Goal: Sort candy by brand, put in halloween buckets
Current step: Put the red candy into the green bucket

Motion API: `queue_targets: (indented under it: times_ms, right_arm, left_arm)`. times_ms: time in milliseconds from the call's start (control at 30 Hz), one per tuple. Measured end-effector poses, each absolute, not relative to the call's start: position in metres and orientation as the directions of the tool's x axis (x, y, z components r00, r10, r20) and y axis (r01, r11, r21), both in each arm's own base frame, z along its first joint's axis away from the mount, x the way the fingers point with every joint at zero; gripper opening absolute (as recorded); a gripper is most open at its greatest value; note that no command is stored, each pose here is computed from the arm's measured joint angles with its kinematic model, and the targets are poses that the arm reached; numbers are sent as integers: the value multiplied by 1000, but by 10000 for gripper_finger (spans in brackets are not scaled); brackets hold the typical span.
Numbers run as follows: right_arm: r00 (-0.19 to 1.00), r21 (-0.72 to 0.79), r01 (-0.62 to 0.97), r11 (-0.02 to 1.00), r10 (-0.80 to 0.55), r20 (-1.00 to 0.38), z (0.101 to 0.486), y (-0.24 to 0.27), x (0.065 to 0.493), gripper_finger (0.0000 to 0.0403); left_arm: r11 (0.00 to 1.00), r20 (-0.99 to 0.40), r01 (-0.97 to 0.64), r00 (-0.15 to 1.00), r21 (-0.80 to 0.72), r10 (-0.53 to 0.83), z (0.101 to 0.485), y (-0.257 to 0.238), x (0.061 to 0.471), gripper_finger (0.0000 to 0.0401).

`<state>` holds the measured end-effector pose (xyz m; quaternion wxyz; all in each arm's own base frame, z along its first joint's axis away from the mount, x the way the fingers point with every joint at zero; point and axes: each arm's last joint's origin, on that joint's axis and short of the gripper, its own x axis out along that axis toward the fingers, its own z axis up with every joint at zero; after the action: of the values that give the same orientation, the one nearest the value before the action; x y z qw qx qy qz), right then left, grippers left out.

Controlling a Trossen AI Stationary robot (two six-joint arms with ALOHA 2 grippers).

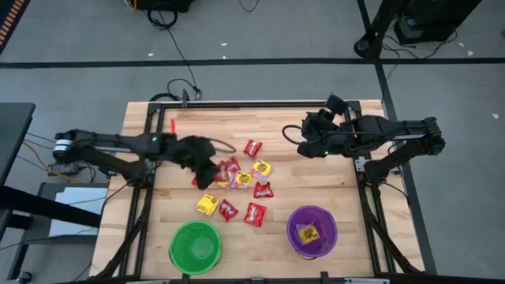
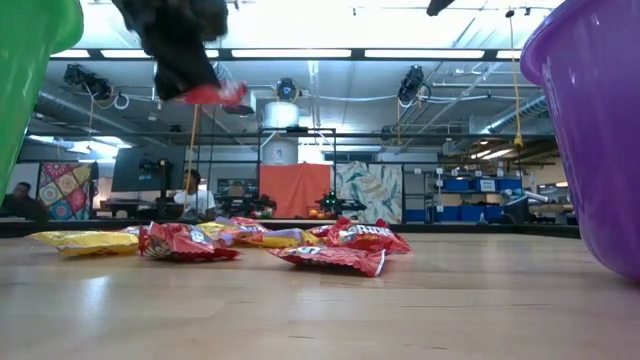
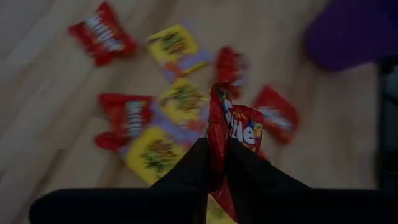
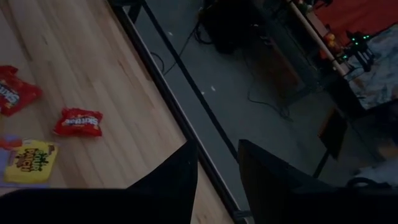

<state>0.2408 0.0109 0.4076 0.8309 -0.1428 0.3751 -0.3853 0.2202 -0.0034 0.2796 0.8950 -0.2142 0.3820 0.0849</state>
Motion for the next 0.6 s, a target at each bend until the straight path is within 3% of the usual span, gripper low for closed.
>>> queue_targets:
  times_ms: [367, 600]
  right_arm:
    - [424, -468, 569, 676, -729, -538, 407, 9, 241, 129]
    - [438, -412, 584, 699, -699, -566, 406, 10, 241, 129]
  left_arm:
    - [894, -674, -258, 736, -367, -65, 287, -66, 200, 52]
    - [870, -700, -305, 711, -388, -62, 275, -96, 183, 52]
